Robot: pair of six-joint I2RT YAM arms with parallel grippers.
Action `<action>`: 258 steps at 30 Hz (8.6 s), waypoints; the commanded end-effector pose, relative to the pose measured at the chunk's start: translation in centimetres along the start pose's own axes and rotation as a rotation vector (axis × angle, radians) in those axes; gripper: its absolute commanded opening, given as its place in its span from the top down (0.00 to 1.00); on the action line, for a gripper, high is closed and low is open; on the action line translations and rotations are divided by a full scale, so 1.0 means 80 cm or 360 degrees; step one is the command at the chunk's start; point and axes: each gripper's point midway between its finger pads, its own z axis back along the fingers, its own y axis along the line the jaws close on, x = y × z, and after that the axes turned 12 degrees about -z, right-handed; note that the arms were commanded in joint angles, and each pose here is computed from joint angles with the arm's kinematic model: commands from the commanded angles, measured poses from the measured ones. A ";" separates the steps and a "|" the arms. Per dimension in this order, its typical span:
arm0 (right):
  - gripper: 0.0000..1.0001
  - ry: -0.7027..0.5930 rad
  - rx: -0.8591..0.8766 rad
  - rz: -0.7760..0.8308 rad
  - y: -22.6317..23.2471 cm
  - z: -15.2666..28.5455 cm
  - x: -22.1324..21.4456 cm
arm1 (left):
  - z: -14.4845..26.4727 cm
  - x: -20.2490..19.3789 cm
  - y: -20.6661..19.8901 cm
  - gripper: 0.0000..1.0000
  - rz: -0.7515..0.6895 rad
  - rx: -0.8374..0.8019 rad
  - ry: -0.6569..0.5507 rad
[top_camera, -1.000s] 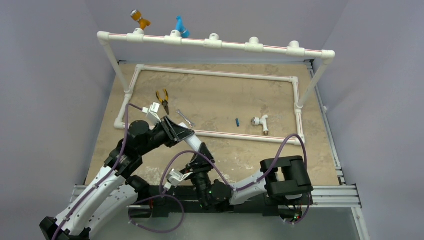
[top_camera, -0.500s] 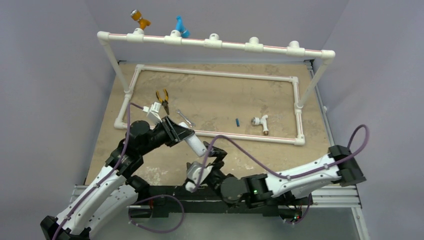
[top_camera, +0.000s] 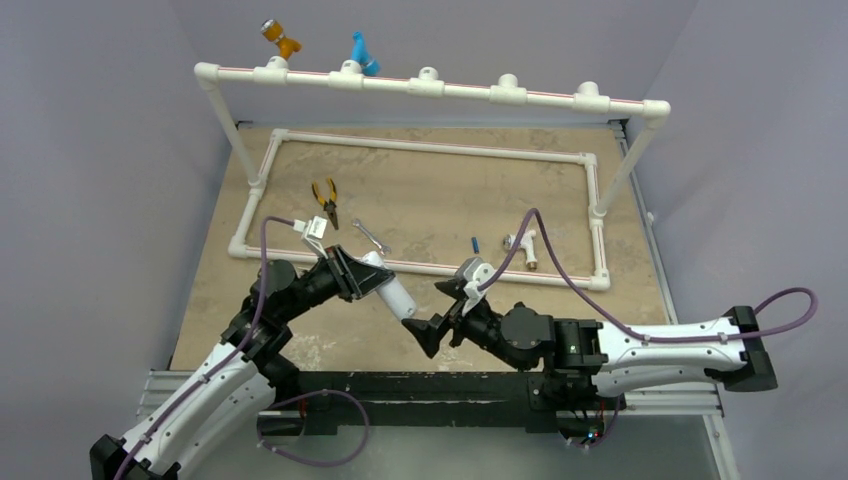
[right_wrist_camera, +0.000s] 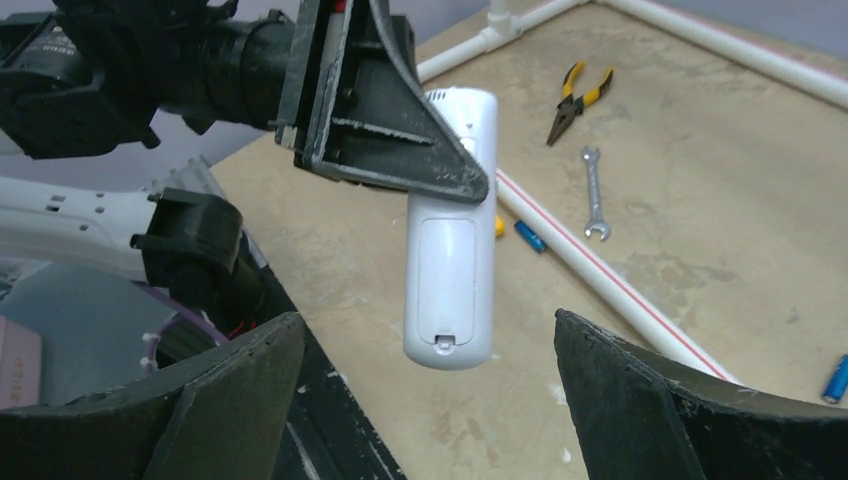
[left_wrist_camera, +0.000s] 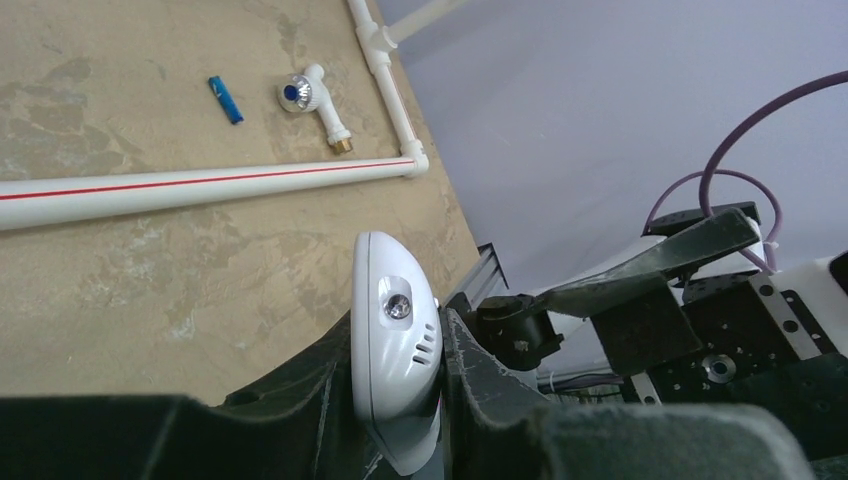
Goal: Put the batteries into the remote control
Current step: Adjust the remote control, then remove the battery cover from the remote control.
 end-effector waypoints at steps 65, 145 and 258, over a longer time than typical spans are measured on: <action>1.00 0.0306 -0.0158 0.0207 -0.031 -0.057 -0.082 | 0.001 0.003 -0.050 0.75 0.0090 -0.0346 0.0014; 0.69 0.0353 0.0678 0.1354 0.003 0.000 -0.072 | 0.010 -0.028 -0.051 1.00 0.0091 -0.0377 0.0235; 0.14 0.0347 -0.0338 -0.0068 -0.015 -0.009 -0.035 | -0.010 -0.042 -0.025 1.00 0.0206 -0.0262 0.0299</action>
